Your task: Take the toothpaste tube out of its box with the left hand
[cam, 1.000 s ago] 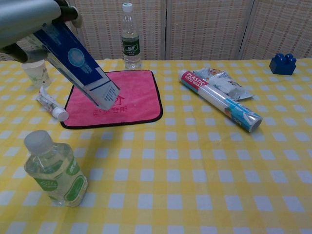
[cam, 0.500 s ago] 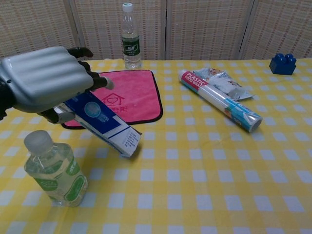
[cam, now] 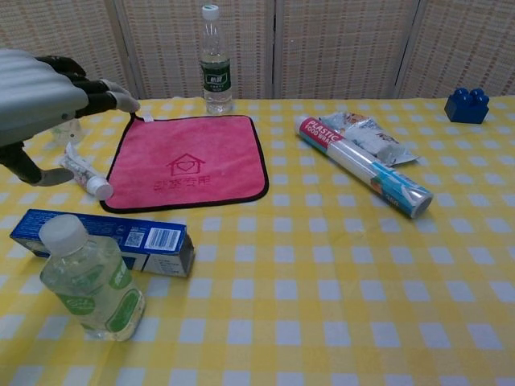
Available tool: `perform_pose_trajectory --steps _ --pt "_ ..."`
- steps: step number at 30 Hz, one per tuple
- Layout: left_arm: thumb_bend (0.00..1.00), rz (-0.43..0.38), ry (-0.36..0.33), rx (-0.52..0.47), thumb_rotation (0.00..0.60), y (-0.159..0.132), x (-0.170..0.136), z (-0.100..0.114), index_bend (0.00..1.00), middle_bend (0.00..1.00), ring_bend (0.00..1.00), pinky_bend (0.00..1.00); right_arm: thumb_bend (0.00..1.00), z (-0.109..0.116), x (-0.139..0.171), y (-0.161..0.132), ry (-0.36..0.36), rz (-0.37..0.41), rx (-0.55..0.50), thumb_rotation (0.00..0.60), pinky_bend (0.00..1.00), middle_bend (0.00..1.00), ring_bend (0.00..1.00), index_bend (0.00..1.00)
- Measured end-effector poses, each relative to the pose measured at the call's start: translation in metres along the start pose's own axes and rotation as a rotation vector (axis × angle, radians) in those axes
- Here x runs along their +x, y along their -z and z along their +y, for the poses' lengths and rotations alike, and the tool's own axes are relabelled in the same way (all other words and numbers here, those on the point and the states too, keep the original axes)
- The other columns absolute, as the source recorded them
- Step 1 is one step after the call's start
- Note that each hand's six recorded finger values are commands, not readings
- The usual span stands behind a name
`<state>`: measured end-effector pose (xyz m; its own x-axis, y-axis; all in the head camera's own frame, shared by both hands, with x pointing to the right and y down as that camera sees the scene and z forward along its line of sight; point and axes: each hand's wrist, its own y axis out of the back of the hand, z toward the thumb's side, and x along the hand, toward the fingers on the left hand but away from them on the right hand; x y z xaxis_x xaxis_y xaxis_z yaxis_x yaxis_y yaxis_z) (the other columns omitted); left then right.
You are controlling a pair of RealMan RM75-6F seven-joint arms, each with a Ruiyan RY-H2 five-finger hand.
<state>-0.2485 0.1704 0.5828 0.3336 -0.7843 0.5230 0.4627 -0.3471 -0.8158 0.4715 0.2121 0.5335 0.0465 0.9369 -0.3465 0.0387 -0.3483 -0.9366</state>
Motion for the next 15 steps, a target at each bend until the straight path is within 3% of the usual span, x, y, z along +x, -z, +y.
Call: perform_pose_trajectory --steps 9,15 --pt "0.31 0.202 -0.060 -0.200 0.600 0.072 -0.043 -0.021 0.01 0.11 0.18 0.06 0.26 0.000 -0.008 -0.006 -0.016 0.026 0.014 0.600 0.21 0.31 0.24 0.34" --pt "0.31 0.330 -0.057 -0.220 0.600 0.106 -0.078 -0.047 0.02 0.11 0.18 0.06 0.26 -0.001 -0.010 -0.011 -0.020 0.038 0.018 0.600 0.22 0.31 0.24 0.34"
